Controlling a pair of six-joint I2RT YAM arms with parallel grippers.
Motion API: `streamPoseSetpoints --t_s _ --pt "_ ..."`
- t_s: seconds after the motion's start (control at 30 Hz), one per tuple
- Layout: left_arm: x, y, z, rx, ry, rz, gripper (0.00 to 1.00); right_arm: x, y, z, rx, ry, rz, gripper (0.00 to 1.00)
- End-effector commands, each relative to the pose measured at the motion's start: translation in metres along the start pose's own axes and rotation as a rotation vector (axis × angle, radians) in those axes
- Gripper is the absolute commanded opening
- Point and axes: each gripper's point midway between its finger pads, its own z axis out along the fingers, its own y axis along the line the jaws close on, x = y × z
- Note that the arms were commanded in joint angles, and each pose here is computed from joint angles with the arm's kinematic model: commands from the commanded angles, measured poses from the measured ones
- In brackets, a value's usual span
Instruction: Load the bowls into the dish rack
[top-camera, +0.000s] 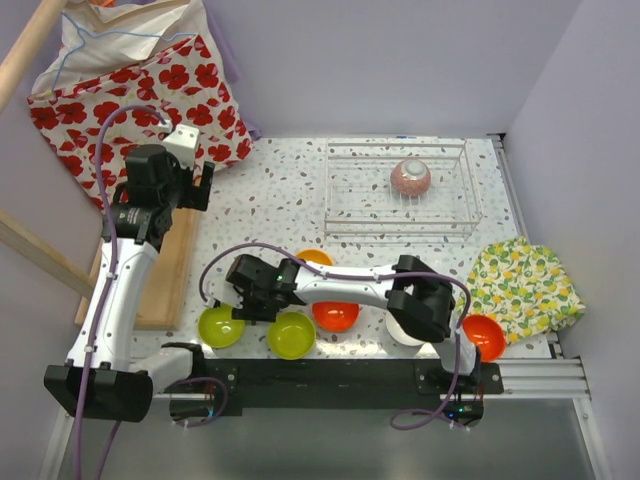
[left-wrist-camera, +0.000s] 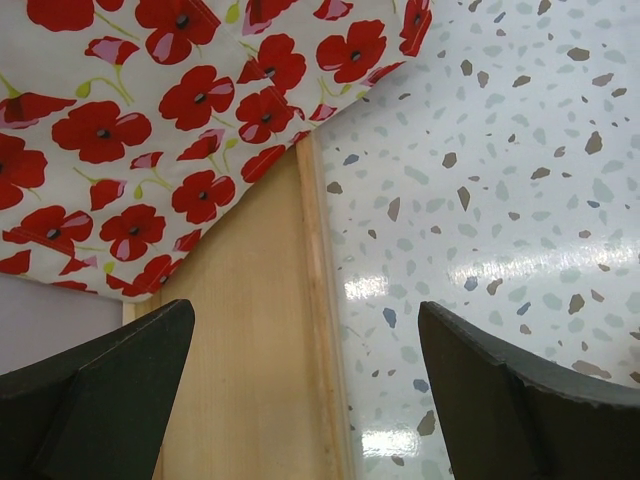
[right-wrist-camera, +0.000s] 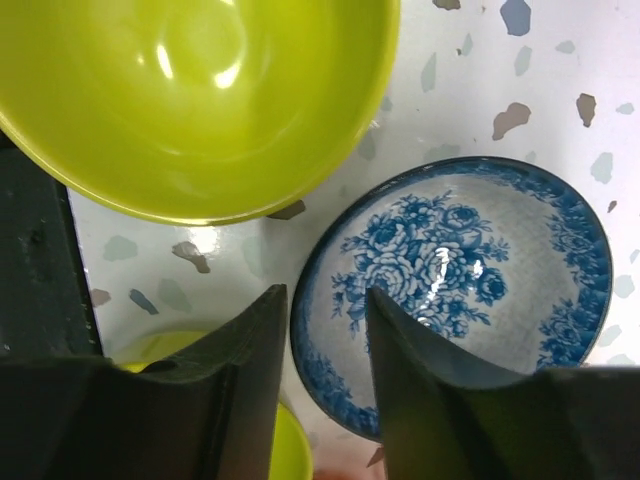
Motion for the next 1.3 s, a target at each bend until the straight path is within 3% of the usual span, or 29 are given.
streamPoseSetpoints --t_s 0.0,0.2,0.5,0.67,0.7,0.83,1.0,1.13,1.27 --pt "-0.003 -0.003 -0.004 0.025 -0.021 -0.036 1.0 -0.024 -0.003 -0.01 0.044 -0.065 -0.028 0.32" --pt "-0.002 -0.005 -0.005 0.04 -0.02 -0.033 1.0 -0.035 -0.005 -0.027 0.052 -0.091 -0.045 0.0" --pt "-0.036 0.001 0.001 0.044 -0.067 -0.02 0.99 -0.089 -0.028 -0.113 0.073 -0.302 0.027 0.0" --pt "-0.074 0.0 0.009 0.067 -0.136 -0.012 0.97 -0.097 -0.074 -0.17 0.006 -0.466 0.317 0.0" --pt "-0.079 -0.004 0.01 0.079 -0.149 -0.008 0.97 -0.086 -0.103 -0.182 0.036 -0.487 0.392 0.0" --pt "-0.1 -0.041 0.018 0.161 -0.195 0.066 0.96 -0.064 -0.162 -0.214 0.049 -0.573 0.61 0.0" --pt "-0.1 -0.101 0.029 0.321 -0.163 0.12 0.95 -0.029 -0.24 -0.264 0.144 -0.726 0.785 0.0" --pt "-0.085 -0.156 0.037 0.495 -0.149 0.126 0.93 -0.006 -0.262 -0.285 0.121 -0.782 0.855 0.0" --pt "-0.078 -0.185 0.05 0.569 -0.145 0.102 0.92 0.027 -0.283 -0.293 0.116 -0.805 0.966 0.0"
